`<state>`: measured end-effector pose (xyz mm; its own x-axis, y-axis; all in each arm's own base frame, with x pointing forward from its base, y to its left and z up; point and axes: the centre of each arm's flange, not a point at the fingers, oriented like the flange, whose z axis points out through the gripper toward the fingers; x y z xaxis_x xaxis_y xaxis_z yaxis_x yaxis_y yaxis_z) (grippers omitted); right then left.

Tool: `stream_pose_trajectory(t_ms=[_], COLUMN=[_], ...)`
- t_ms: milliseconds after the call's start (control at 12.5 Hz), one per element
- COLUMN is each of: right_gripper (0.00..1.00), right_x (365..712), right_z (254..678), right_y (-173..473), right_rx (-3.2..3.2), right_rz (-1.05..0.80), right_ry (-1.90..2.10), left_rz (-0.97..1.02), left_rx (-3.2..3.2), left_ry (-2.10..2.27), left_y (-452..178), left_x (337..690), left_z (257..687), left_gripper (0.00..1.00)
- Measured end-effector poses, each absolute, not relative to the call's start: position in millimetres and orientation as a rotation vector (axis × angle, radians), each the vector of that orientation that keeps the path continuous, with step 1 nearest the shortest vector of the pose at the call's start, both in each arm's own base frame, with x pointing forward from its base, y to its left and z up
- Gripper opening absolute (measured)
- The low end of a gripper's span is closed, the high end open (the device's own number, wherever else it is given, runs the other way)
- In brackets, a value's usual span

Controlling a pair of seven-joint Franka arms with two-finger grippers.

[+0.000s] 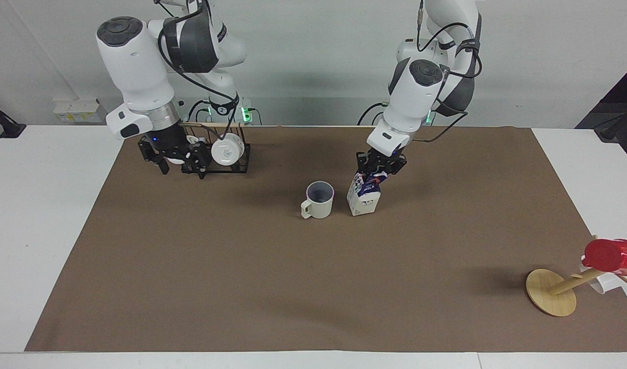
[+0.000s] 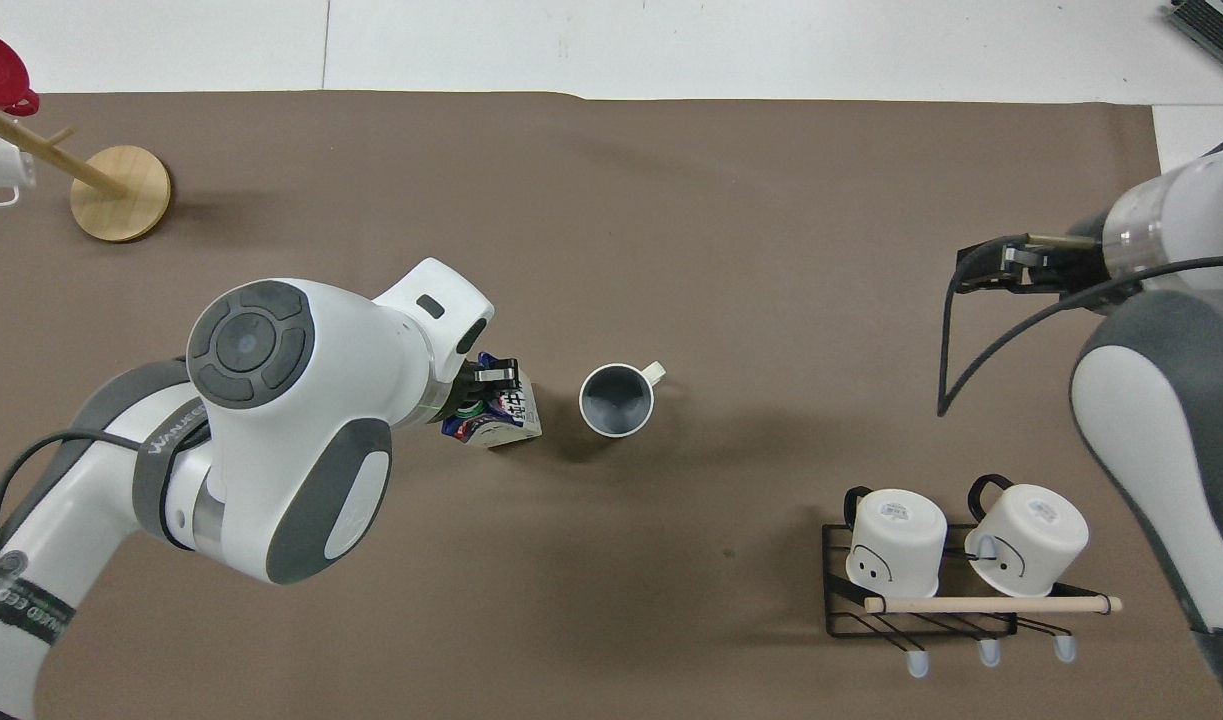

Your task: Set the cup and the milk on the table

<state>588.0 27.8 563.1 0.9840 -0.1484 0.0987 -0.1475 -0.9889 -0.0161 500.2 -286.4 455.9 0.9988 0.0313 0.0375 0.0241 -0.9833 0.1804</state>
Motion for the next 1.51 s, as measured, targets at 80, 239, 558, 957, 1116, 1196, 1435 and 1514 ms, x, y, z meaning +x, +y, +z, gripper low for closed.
stream_pose_trajectory(t_ms=[80, 239, 558, 957, 1116, 1196, 1435, 1514], right_gripper=[1.00, 1.00, 1.00, 1.00, 1.00, 1.00, 1.00, 1.00], right_x=[587.0, 582.8, 566.7, 549.5, 541.5, 537.4, 523.9, 520.1], right_z=[567.0, 577.5, 601.3, 646.8, 666.4, 673.3, 684.6, 682.5], right_y=[12.6, -9.2, -32.5, -43.6, -48.3, -50.3, -50.4, -47.2], right_rx=[-3.124, -3.127, -3.127, -3.128, -3.131, -3.131, -3.131, -3.134], right_rz=[-0.167, -0.195, -0.196, -0.193, -0.193, -0.193, -0.180, -0.166], right_ry=[0.200, 0.160, 0.157, 0.174, 0.187, 0.192, 0.191, 0.181], left_rz=[0.061, 0.066, 0.071, 0.067, 0.067, 0.068, 0.064, 0.060], left_rx=[2.960, 2.965, 2.977, 2.980, 2.980, 2.980, 2.982, 2.984], left_ry=[0.042, 0.038, -0.010, -0.037, -0.044, -0.049, -0.051, -0.053], left_y=[-286.1, -284.8, -281.4, -279.3, -278.9, -278.8, -278.2, -277.7], left_x=[500.4, 501.1, 502.0, 501.9, 502.1, 502.1, 501.9, 501.6], left_z=[455.9, 455.9, 453.6, 450.9, 450.7, 450.6, 449.1, 447.3], left_gripper=[0.39, 0.39, 0.39, 0.39, 0.39, 0.39, 0.42, 0.46])
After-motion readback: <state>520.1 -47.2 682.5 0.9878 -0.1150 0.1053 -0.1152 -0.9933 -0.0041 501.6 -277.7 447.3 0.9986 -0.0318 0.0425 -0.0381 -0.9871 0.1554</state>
